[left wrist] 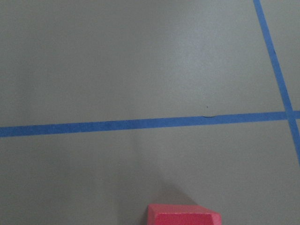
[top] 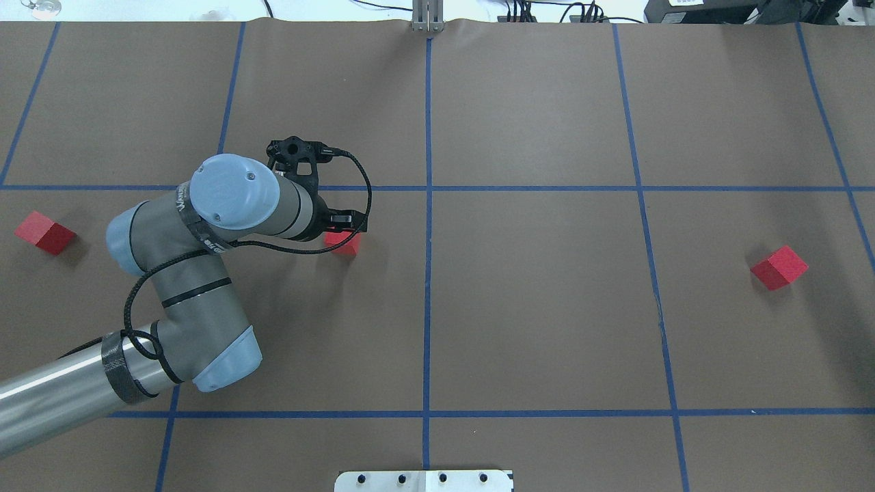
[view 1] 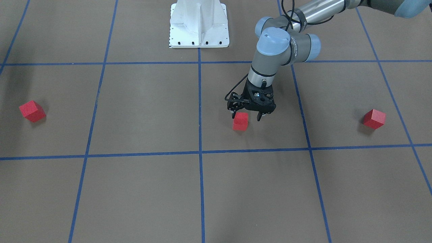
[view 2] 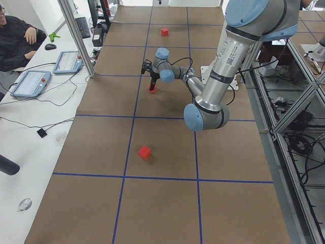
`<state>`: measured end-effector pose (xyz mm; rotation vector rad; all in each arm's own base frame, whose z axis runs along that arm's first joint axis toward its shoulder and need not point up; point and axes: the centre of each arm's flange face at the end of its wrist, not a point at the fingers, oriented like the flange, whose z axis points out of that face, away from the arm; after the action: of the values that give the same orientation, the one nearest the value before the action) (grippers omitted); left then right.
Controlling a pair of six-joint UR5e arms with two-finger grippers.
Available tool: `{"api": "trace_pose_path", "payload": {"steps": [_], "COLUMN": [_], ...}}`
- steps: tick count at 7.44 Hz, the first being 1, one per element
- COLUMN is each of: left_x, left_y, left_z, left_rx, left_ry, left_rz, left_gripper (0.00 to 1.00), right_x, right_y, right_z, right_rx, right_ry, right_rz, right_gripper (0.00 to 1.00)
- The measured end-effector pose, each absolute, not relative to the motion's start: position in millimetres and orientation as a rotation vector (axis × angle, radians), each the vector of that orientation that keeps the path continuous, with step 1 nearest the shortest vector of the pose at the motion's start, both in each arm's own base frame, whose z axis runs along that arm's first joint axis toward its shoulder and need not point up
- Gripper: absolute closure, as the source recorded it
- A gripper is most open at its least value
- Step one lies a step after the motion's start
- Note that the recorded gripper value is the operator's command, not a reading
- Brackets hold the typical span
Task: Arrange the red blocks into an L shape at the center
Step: 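Reach the left gripper to the off-center red cube and grasp it, then carry the red cube to the central grid crossing and release it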
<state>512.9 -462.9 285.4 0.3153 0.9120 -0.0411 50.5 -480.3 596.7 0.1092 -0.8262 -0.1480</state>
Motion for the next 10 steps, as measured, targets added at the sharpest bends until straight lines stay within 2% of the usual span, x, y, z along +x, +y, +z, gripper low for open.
{"api": "trace_pose_path", "payload": {"steps": [4, 5, 6, 7, 10], "left_x": [535.2, 538.9, 542.6, 545.3, 546.1], "left_y": [-463.1, -464.6, -466.4, -467.8, -467.5], "left_z": [288.4, 291.6, 294.7, 296.0, 282.0], "left_rx": [0.299, 0.294, 0.289, 0.284, 0.247], "left_ry": [0.898, 0.89, 0.882, 0.876, 0.902], "left_rz": [-0.028, -0.028, -0.029, -0.031, -0.109], "left_gripper": [0.02, 0.17, 0.6, 1.0, 1.0], "right_x": [50.4, 50.4, 50.4, 50.4, 50.6], "right_y": [-479.4, -479.3, -479.3, -479.3, -479.3], "right_z": [597.7, 597.8, 597.9, 597.9, 597.1], "right_rx": [0.107, 0.107, 0.107, 0.107, 0.108], "right_ry": [-0.826, -0.826, -0.826, -0.826, -0.828], "right_rz": [-0.147, -0.147, -0.147, -0.147, -0.147], "right_gripper": [0.01, 0.01, 0.01, 0.01, 0.01]}}
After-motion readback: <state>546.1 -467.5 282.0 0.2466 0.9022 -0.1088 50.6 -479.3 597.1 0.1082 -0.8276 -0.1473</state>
